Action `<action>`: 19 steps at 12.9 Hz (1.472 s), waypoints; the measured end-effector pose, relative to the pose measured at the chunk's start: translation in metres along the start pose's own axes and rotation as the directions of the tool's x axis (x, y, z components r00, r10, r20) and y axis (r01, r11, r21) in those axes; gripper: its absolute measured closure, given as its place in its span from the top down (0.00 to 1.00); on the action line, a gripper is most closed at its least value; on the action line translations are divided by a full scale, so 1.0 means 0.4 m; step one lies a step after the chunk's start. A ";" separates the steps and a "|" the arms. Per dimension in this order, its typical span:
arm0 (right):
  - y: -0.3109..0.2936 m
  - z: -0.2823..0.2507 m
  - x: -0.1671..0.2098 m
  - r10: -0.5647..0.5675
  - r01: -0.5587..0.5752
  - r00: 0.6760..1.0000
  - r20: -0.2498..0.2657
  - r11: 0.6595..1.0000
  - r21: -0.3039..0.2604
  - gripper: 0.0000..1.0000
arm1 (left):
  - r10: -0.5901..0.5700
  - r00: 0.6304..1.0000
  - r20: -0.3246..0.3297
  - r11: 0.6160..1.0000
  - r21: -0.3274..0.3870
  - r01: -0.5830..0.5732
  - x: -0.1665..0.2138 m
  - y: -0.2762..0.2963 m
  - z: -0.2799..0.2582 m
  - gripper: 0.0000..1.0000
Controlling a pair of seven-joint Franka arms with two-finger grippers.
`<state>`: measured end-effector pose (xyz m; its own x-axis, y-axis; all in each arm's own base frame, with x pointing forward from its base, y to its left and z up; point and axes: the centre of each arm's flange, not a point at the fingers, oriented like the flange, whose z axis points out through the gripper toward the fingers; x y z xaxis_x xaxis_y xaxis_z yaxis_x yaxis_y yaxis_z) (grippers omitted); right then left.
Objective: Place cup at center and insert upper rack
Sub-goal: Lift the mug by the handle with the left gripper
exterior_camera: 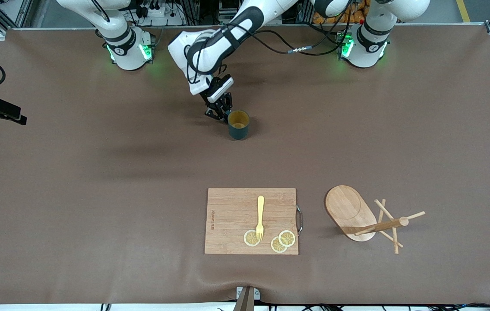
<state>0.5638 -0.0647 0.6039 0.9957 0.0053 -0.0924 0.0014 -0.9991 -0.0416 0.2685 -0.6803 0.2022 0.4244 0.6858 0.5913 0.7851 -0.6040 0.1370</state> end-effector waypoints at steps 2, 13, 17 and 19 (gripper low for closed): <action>-0.001 0.000 0.000 0.000 0.000 1.000 0.000 1.000 0.000 1.00 | -0.036 0.999 0.030 0.999 -0.034 0.037 0.058 0.033 -0.083 0.20; -0.021 -0.148 -0.045 -0.014 0.013 0.997 -0.076 1.000 -0.008 1.00 | -0.235 0.914 0.329 0.969 0.011 0.246 0.543 0.167 -0.432 0.20; -0.051 -0.139 -0.067 -0.027 0.027 1.000 -0.005 1.000 -0.001 1.00 | -0.226 0.869 0.440 0.972 0.045 0.230 0.758 0.204 -0.458 0.20; -0.086 -0.127 -0.080 -0.008 0.009 0.999 0.052 1.000 -0.005 1.00 | -0.213 0.848 0.486 0.975 0.048 0.217 0.855 0.217 -0.459 0.20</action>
<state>0.5364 -0.0324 0.6588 0.9896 0.0157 -0.1433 0.0104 -0.9992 -0.0378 0.3991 -0.5727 0.5621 0.4122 0.9071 0.0857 0.8793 -0.4207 0.2233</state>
